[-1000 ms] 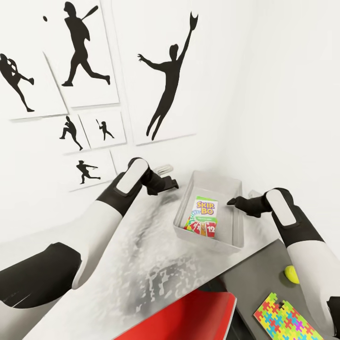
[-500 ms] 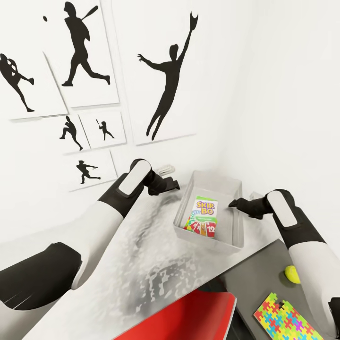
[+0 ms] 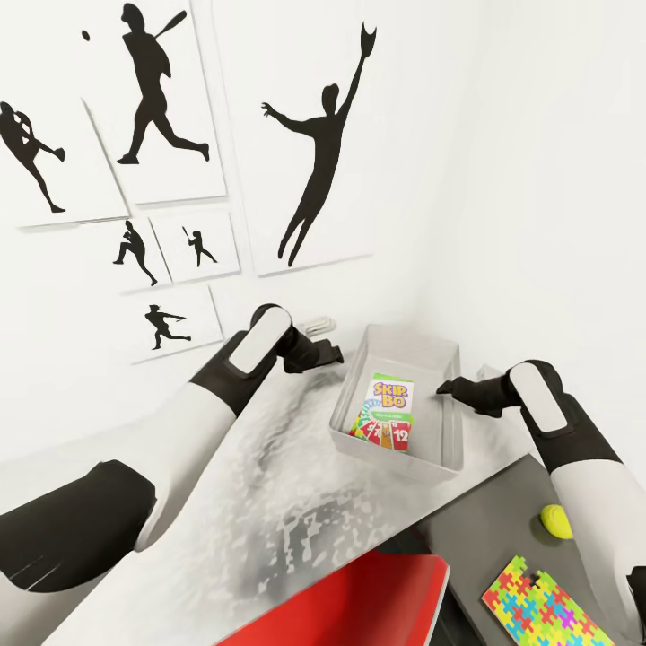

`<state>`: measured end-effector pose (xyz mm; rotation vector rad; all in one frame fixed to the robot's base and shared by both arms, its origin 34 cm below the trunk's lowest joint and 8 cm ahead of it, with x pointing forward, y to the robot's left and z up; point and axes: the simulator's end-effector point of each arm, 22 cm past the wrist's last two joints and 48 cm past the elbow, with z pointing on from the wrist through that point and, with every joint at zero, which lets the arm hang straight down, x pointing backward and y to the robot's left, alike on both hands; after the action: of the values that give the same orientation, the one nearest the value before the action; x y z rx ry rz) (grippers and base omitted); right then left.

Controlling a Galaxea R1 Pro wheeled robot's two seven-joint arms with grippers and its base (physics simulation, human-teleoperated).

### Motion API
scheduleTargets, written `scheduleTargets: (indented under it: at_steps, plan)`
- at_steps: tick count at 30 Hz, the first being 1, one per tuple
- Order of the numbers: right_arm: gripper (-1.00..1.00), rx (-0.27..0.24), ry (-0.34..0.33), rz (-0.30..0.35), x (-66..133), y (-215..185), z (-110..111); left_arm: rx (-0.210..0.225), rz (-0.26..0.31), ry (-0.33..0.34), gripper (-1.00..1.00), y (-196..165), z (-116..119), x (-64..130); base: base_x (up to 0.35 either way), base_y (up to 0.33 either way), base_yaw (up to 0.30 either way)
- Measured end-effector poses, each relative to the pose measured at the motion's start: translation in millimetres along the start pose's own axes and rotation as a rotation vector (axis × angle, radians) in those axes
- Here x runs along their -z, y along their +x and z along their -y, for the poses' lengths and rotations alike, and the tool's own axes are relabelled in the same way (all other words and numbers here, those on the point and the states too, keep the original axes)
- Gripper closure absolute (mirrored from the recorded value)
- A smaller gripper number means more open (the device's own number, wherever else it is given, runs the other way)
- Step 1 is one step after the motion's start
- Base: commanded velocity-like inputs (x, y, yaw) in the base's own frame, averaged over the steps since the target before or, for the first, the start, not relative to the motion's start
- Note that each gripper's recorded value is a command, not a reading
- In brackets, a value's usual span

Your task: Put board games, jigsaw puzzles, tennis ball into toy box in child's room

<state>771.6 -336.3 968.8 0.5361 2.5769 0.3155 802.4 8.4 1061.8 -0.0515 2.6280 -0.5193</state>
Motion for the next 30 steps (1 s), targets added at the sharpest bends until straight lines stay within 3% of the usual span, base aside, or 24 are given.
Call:
scheduleTargets:
  at_steps: [15, 23, 30]
  plan:
    - [-1.00, 0.001, 0.004, -0.008, -2.2, 5.0, 2.2, -0.024, -0.014, 0.135, -1.00, 5.6, 31.1, -0.5, 0.000, 0.000, 0.000]
    - [-1.00, 0.001, 0.004, -0.008, -2.4, 5.5, 2.0, -0.012, -0.048, 0.112, -1.00, 15.9, 20.4, -11.2, 0.000, 0.000, 0.000]
    - [-1.00, 0.000, 0.005, -0.010, -3.0, 6.0, 2.3, -0.044, -0.071, 0.061, -1.00, 28.7, 10.8, -22.4, 0.000, 0.000, 0.000]
